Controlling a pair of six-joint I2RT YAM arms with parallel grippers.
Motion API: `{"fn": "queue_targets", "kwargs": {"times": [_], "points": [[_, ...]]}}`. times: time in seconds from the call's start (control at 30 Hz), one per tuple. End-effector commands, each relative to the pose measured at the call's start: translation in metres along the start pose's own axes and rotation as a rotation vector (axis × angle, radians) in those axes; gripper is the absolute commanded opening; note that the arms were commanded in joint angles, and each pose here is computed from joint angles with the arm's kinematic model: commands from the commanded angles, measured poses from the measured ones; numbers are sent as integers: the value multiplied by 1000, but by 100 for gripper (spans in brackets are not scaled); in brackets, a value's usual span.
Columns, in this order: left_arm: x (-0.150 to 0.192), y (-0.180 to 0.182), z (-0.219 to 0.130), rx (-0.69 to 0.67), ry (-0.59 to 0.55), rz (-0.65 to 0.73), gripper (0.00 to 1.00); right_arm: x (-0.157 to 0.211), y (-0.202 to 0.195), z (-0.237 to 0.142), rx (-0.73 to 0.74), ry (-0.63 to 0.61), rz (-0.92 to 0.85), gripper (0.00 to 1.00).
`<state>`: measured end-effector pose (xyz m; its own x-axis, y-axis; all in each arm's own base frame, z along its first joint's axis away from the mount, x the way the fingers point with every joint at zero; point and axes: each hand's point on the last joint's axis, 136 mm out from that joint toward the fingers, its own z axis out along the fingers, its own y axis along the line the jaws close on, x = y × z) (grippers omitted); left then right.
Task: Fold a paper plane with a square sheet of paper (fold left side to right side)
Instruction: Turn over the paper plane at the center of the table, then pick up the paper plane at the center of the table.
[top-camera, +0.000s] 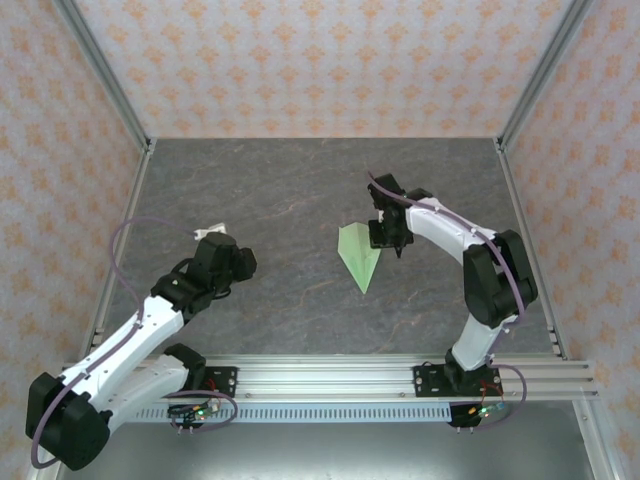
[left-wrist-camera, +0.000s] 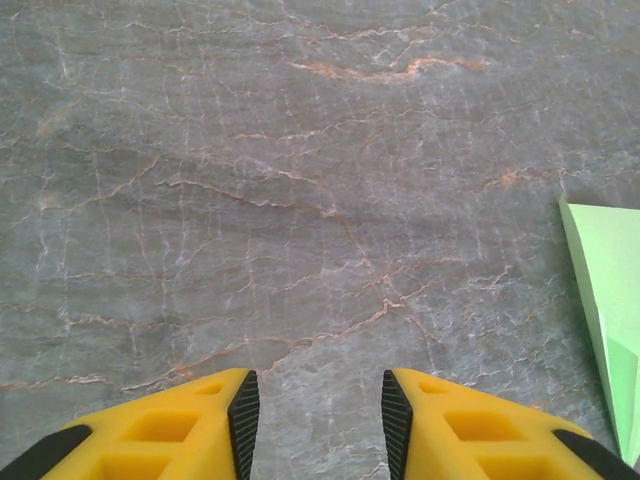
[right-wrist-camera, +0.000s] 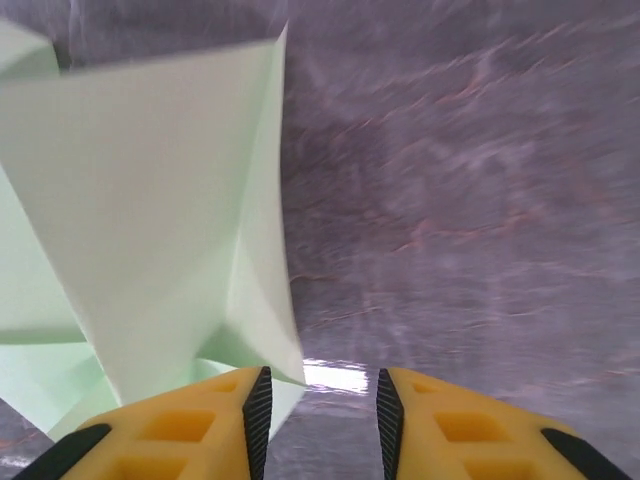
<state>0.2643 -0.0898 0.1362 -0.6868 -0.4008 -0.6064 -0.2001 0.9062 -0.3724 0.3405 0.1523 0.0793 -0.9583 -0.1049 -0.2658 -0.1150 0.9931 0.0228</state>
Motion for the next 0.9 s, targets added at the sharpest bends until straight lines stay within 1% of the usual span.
{"fn": "queue_targets", "kwargs": {"times": [0.0, 0.07, 0.13, 0.17, 0.27, 0.37, 0.43, 0.57, 0.77, 0.87], "points": [[-17, -18, -5, 51, -37, 15, 41, 9, -6, -24, 106, -3, -64, 39], [-19, -22, -5, 65, -42, 18, 44, 13, 24, -33, -51, -33, -50, 46], [-22, -27, -5, 84, -48, 16, 48, 22, 42, -31, -167, -30, -19, 52], [-23, -29, -5, 94, -54, 15, 50, 27, 47, -27, -196, -14, -9, 55], [-26, -36, -6, 127, -62, 12, 58, 42, 58, -14, -247, 35, -5, 57], [-28, -42, -7, 151, -63, 19, 65, 53, 67, -5, -247, 70, -38, 62], [-28, -42, -7, 149, -60, 24, 67, 56, 71, -2, -238, 81, -57, 65], [-26, -40, -7, 144, -56, 24, 68, 59, 66, 8, -182, 104, -71, 68], [-25, -39, -6, 139, -51, 27, 68, 62, 65, 18, -121, 124, -103, 68], [-25, -38, -6, 137, -51, 27, 68, 61, 66, 22, -114, 128, -103, 68]]}}
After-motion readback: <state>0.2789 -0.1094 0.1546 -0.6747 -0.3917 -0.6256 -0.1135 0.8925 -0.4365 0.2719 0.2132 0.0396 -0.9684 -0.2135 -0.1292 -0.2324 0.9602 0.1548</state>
